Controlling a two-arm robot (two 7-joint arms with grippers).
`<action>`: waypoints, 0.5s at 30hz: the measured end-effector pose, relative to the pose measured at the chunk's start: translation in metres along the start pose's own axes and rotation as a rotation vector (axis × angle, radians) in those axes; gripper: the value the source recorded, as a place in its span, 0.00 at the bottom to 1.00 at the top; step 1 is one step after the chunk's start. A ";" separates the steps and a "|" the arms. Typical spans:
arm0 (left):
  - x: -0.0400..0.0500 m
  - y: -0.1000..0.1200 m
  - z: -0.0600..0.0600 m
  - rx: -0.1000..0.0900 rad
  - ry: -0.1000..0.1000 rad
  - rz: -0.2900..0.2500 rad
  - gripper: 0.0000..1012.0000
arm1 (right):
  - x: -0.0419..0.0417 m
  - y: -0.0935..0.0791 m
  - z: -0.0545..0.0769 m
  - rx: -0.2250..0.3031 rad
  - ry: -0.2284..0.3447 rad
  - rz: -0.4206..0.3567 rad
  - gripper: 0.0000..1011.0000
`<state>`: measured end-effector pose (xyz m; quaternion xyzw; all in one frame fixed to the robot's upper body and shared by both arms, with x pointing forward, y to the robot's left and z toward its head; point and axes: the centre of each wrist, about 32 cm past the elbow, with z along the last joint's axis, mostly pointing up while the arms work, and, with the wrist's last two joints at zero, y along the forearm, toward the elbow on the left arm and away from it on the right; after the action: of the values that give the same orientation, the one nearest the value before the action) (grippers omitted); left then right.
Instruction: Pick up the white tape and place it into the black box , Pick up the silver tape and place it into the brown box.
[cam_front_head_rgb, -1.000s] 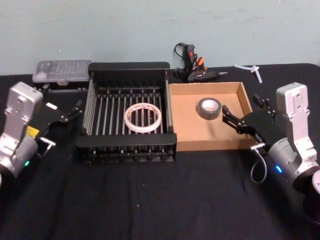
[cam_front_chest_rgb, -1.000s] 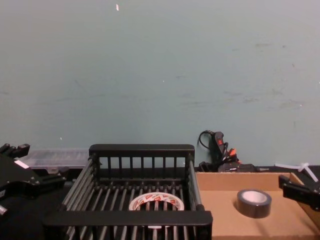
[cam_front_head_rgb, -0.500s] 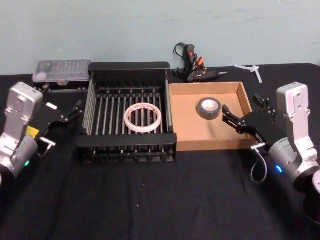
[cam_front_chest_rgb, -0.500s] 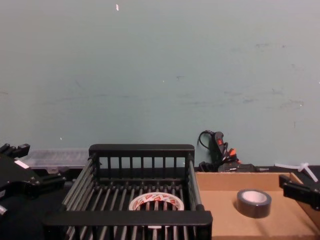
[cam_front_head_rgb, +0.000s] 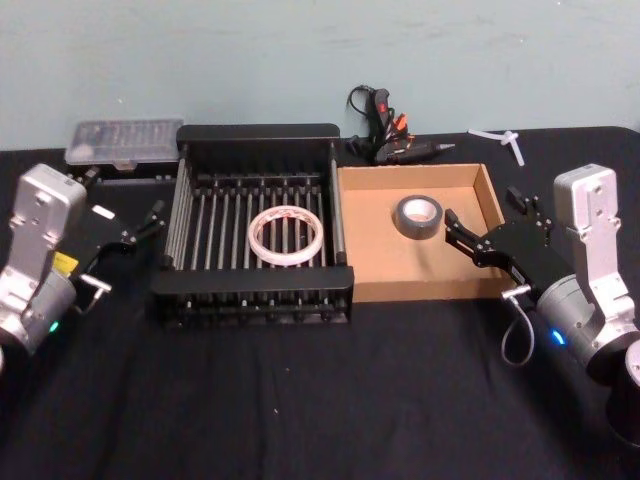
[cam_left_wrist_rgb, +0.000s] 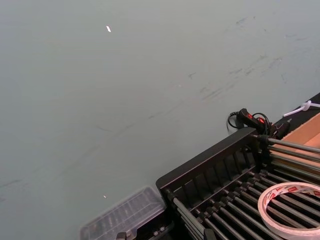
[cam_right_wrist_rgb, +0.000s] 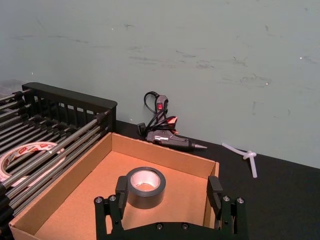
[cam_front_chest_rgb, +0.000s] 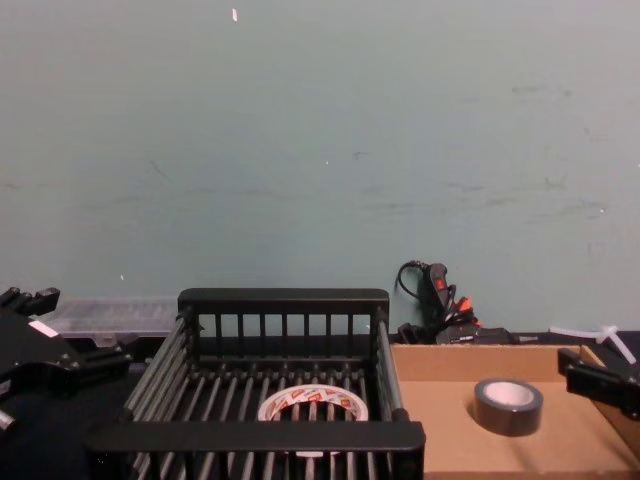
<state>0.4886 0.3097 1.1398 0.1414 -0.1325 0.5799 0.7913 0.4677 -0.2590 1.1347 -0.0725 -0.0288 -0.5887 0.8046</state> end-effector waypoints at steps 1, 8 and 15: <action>0.0000 0.000 0.000 0.000 0.000 0.000 0.99 | 0.0000 0.000 0.000 0.000 0.000 0.000 0.99; 0.0000 0.000 0.000 0.000 0.000 0.000 0.99 | 0.0000 0.000 0.000 0.000 0.000 0.000 0.99; 0.0000 0.000 0.000 0.000 0.000 0.000 0.99 | 0.0000 0.000 0.000 0.000 0.000 0.000 0.99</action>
<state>0.4886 0.3097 1.1398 0.1415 -0.1325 0.5799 0.7913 0.4677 -0.2589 1.1347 -0.0725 -0.0289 -0.5886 0.8046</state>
